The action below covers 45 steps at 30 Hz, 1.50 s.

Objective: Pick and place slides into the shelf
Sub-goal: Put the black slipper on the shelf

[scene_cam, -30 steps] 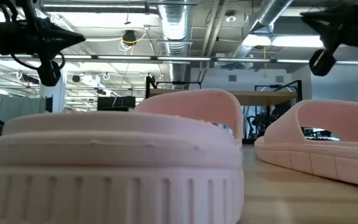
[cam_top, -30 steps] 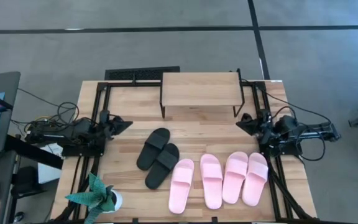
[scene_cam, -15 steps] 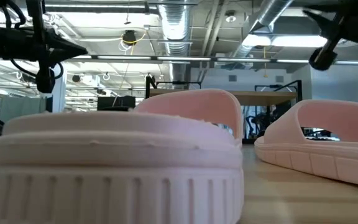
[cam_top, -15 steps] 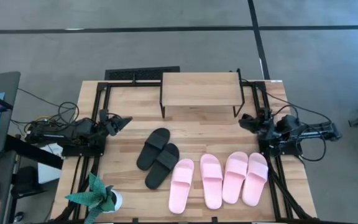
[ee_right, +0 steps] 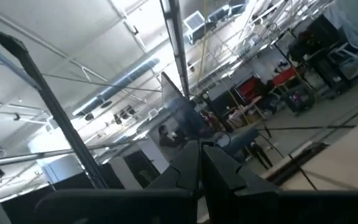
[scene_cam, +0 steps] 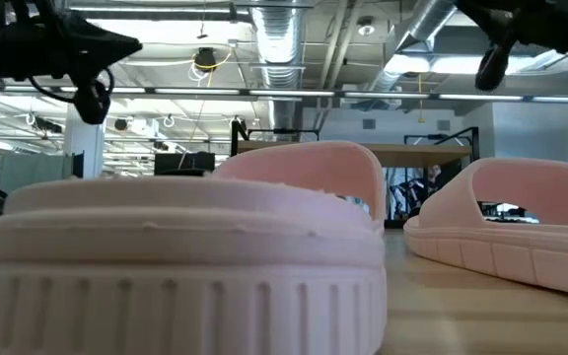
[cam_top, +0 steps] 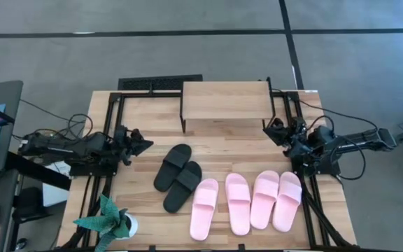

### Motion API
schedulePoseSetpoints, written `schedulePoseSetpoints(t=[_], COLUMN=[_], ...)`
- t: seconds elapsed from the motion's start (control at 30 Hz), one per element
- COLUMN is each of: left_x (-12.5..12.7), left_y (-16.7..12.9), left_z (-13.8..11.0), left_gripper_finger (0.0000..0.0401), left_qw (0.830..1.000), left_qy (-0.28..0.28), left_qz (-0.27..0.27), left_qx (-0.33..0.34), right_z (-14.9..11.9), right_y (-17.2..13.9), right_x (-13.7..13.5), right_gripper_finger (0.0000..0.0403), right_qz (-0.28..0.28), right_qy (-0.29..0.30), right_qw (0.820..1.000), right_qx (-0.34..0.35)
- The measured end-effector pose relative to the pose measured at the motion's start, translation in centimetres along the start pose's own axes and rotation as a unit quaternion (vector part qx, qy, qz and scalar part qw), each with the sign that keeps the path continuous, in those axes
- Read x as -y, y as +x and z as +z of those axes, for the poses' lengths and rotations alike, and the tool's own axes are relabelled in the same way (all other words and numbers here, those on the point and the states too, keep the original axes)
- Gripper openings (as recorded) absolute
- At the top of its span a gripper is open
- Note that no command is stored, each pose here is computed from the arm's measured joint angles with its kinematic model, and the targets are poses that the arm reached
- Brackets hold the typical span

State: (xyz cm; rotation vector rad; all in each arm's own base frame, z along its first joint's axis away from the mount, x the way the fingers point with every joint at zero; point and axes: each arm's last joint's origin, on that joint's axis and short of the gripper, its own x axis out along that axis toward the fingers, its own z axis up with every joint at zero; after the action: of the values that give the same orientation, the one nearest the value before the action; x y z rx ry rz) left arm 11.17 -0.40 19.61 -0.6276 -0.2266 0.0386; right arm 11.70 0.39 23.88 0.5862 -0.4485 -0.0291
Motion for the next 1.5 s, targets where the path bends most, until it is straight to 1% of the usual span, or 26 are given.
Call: schedulePoseSetpoints(t=[0.07, 0.1, 0.13, 0.2, 0.23, 0.27, 0.3, 0.33, 0.37, 0.43, 0.5, 0.57, 0.63, 0.7, 0.77, 0.8, 0.83, 0.9, 0.93, 1.0, 1.03, 1.2, 1.37, 1.5], left_x=[0.5, 0.8, 1.1, 1.4, 1.5, 1.7, 2.1, 2.3, 2.3, 2.3, 2.7, 3.5, 3.8, 3.8, 3.8, 3.7, 3.6, 3.5, 3.4, 3.4, 3.3, 3.2, 3.3, 3.3], left_y=[0.4, 0.6, 0.6, 0.7, 0.8, 0.9, 1.2, 1.6, 2.0, 3.1, 4.5, 6.3, 8.1, 9.6, 11.0, 11.5, 12.0, 12.8, 13.2, 13.9, 14.1, 14.8, 14.9, 15.2], left_z=[0.5, 1.0, 1.5, 2.4, 2.7, 3.0, 3.1, 3.0, 2.8, 2.4, 2.6, 3.0, 2.8, 2.4, 2.0, 1.7, 1.4, 0.9, 0.7, 0.3, 0.0, -1.4, -2.5, -3.0], left_gripper_finger=[0.0, 0.0, 0.0, 0.0, 0.0, 0.0, 0.0, 0.0, 0.0, 0.0, 0.0, 0.0, 0.0, 0.0, 0.0, 0.0, 0.0, 0.0, 0.0, 0.0003, 0.0005, 0.0034, 0.0074, 0.0103], left_qw=[0.998, 0.997, 0.996, 0.994, 0.992, 0.99, 0.989, 0.985, 0.979, 0.96, 0.939, 0.918, 0.888, 0.847, 0.802, 0.776, 0.75, 0.706, 0.689, 0.668, 0.66, 0.651, 0.639, 0.626], left_qy=[0.06, 0.077, 0.086, 0.087, 0.094, 0.115, 0.142, 0.166, 0.183, 0.219, 0.266, 0.319, 0.369, 0.411, 0.449, 0.464, 0.477, 0.495, 0.504, 0.506, 0.504, 0.496, 0.494, 0.516], left_qz=[-0.007, -0.008, -0.001, 0.031, 0.044, 0.049, 0.043, 0.039, 0.048, 0.073, 0.08, 0.074, 0.073, 0.074, 0.07, 0.067, 0.063, 0.053, 0.046, 0.026, 0.017, -0.018, -0.024, -0.016], left_qx=[-0.004, 0.006, 0.02, 0.059, 0.069, 0.059, 0.026, -0.023, -0.075, -0.159, -0.203, -0.223, -0.266, -0.328, -0.388, -0.422, -0.453, -0.503, -0.519, -0.545, -0.556, -0.574, -0.589, -0.584], right_z=[0.4, 0.5, 0.6, 0.7, 0.7, 0.7, 0.6, 0.5, 0.4, 0.3, 0.3, 0.5, 0.7, 1.0, 1.3, 1.4, 1.5, 1.7, 1.7, 1.8, 1.8, 1.8, 1.7, 1.7], right_y=[0.6, 1.0, 1.3, 2.1, 2.5, 2.8, 3.2, 3.6, 3.9, 4.5, 5.1, 5.7, 6.1, 6.3, 6.4, 6.4, 6.4, 6.3, 6.2, 6.1, 6.1, 6.1, 6.1, 6.1], right_x=[-0.5, -0.7, -0.9, -1.3, -1.4, -1.6, -1.7, -1.8, -1.9, -2.0, -2.2, -2.4, -2.7, -3.0, -3.2, -3.2, -3.3, -3.4, -3.5, -3.6, -3.7, -3.7, -3.6, -3.6], right_gripper_finger=[0.0008, 0.0008, 0.0008, 0.0008, 0.0008, 0.0008, 0.0008, 0.0008, 0.0008, 0.0008, 0.0008, 0.0008, 0.0008, 0.0008, 0.0008, 0.0008, 0.0008, 0.0011, 0.0014, 0.0023, 0.0029, 0.0058, 0.0072, 0.0075], right_qz=[0.015, 0.02, 0.026, 0.034, 0.036, 0.037, 0.035, 0.034, 0.032, 0.029, 0.028, 0.029, 0.031, 0.034, 0.037, 0.038, 0.039, 0.044, 0.046, 0.049, 0.05, 0.05, 0.047, 0.047], right_qy=[0.002, 0.002, 0.002, 0.0, 0.0, 0.0, -0.001, -0.003, -0.009, -0.024, -0.037, -0.048, -0.057, -0.059, -0.059, -0.058, -0.06, -0.066, -0.066, -0.065, -0.064, -0.064, -0.066, -0.066], right_qw=[1.0, 1.0, 1.0, 0.999, 0.999, 0.999, 0.999, 0.999, 0.999, 0.998, 0.998, 0.997, 0.997, 0.997, 0.997, 0.997, 0.997, 0.997, 0.996, 0.996, 0.996, 0.996, 0.996, 0.996], right_qx=[0.005, 0.004, -0.001, -0.014, -0.019, -0.025, -0.031, -0.036, -0.041, -0.048, -0.05, -0.05, -0.046, -0.04, -0.035, -0.032, -0.031, -0.027, -0.026, -0.026, -0.025, -0.024, -0.031, -0.031])
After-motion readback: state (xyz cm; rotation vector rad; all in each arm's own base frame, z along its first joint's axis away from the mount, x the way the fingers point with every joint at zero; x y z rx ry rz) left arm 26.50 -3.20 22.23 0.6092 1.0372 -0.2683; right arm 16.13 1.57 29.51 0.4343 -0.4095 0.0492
